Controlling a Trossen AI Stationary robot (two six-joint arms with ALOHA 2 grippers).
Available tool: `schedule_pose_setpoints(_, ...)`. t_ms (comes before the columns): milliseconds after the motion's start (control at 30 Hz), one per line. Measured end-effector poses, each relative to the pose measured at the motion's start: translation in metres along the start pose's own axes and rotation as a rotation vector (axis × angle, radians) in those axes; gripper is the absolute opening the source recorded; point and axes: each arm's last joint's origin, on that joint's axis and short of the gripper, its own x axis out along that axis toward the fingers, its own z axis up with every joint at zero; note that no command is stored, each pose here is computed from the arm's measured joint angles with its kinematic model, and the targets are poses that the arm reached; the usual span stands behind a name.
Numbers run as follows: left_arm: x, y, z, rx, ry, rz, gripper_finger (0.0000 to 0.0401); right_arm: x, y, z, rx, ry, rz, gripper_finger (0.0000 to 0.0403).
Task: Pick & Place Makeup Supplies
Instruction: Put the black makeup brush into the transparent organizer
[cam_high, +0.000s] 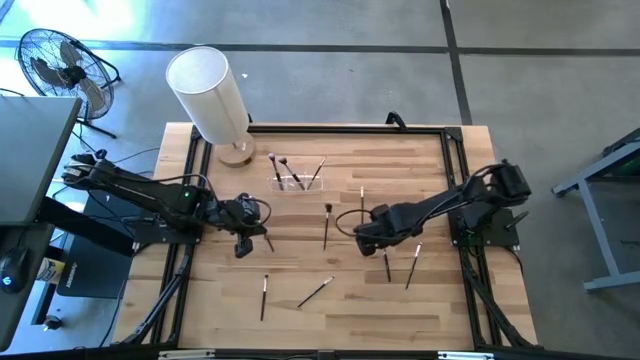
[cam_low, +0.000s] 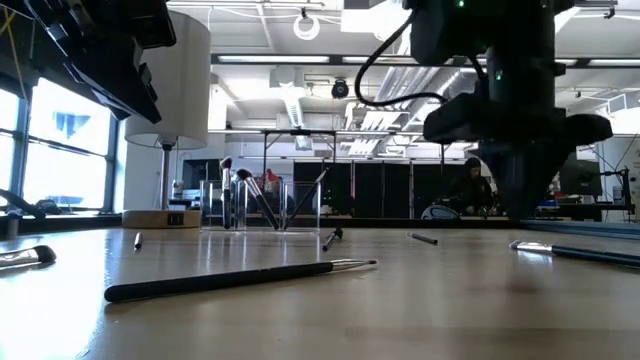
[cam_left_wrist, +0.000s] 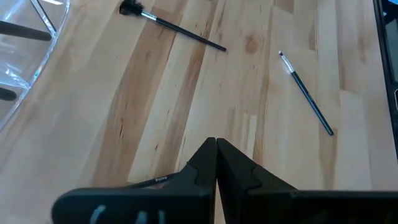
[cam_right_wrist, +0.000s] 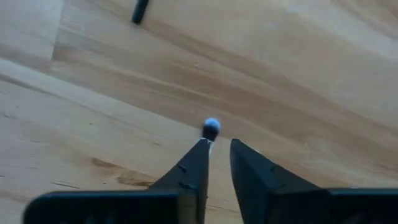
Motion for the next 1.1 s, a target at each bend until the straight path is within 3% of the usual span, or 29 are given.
schedule_pose_setpoints(167,0.000,0.000,0.000,0.013,0.000,0.000,0.0000,0.011,0.005,0.000,-0.008,0.006,-0.014,0.0094)
schedule_pose_setpoints(367,0.000,0.000,-0.001,0.018,0.006,0.004,0.0000,0.025,0.010,0.002,-0.001,0.004,-0.033,0.0099)
schedule_pose_setpoints(500,0.000,0.001,-0.001,0.018,0.011,0.006,0.0000,0.030,0.012,0.005,0.007,0.006,-0.044,0.0080)
schedule_pose_setpoints(667,0.000,0.001,-0.001,0.018,0.013,0.005,0.0000,0.032,0.015,0.005,-0.020,-0.004,-0.017,0.0012)
schedule_pose_setpoints(900,0.000,0.000,-0.002,0.018,0.029,-0.021,0.0000,0.022,0.015,-0.006,-0.044,-0.053,0.020,0.0004)
schedule_pose_setpoints(1100,0.000,0.000,-0.002,0.018,0.028,-0.022,0.0000,-0.013,0.009,-0.014,-0.062,-0.145,0.128,0.0002)
